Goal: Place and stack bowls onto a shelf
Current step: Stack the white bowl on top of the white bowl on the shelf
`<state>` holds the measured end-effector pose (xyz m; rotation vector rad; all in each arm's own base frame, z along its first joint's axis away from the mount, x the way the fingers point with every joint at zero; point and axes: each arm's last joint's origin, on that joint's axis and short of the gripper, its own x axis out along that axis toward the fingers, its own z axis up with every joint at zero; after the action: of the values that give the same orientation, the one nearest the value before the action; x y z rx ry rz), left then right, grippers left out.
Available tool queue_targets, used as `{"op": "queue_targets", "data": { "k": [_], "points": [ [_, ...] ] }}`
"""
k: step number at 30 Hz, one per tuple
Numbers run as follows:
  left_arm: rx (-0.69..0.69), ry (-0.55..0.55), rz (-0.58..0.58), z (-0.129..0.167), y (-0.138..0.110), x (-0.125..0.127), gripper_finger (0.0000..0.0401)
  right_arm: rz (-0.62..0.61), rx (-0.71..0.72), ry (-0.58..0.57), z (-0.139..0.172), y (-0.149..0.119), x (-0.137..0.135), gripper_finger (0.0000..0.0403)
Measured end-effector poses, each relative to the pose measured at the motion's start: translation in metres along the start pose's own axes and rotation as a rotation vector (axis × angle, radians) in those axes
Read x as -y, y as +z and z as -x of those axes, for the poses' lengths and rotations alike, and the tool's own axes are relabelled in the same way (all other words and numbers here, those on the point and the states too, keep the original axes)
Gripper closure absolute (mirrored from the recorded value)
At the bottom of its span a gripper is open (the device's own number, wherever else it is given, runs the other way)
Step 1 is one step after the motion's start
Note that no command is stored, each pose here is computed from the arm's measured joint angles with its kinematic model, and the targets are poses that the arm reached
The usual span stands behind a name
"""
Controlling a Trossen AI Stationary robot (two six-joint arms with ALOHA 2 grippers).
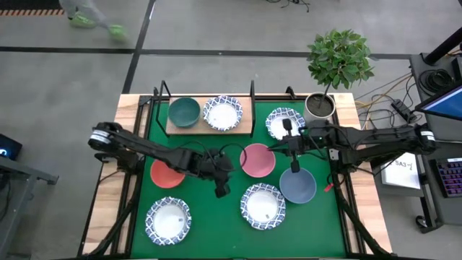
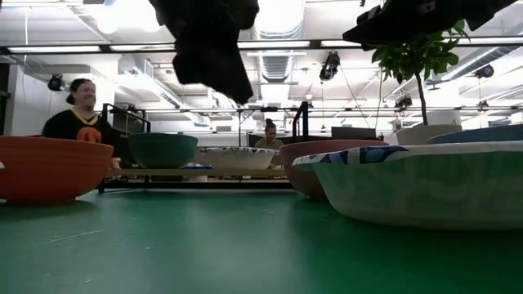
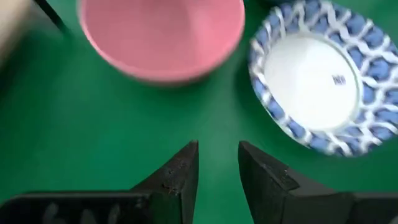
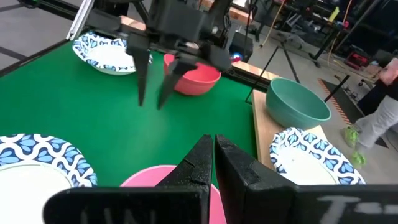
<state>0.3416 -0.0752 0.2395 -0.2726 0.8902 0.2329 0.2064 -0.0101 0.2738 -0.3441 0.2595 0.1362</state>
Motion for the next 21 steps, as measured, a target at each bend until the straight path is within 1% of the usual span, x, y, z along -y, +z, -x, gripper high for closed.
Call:
{"op": "queue_targets", "data": {
  "k": [6, 9, 12, 14, 18, 21],
  "points": [
    [-0.250, -0.115, 0.191, 0.007, -0.015, 0.012, 0.0306, 0.013, 0.013, -0.005, -0.006, 0.000, 0.001, 0.0394],
    [-0.352, -0.150, 0.225, 0.017, -0.027, 0.024, 0.0306, 0.022, 0.042, -0.016, -0.008, 0.002, 0.002, 0.0394],
    [-0.413, -0.136, 0.221, 0.029, -0.041, 0.038, 0.0306, 0.035, 0.056, -0.022, -0.009, 0.003, 0.003, 0.0394],
    [-0.460, -0.105, 0.236, 0.034, -0.053, 0.044, 0.0306, 0.042, 0.070, -0.028, -0.009, 0.005, 0.003, 0.0394],
    [-0.519, -0.052, 0.323, 0.042, -0.068, 0.054, 0.0306, 0.058, 0.109, -0.045, -0.008, 0.009, 0.005, 0.0394],
    [-0.576, -0.072, 0.387, 0.048, -0.074, 0.062, 0.0306, 0.067, 0.145, -0.061, -0.008, 0.012, 0.006, 0.0394]
  ]
}}
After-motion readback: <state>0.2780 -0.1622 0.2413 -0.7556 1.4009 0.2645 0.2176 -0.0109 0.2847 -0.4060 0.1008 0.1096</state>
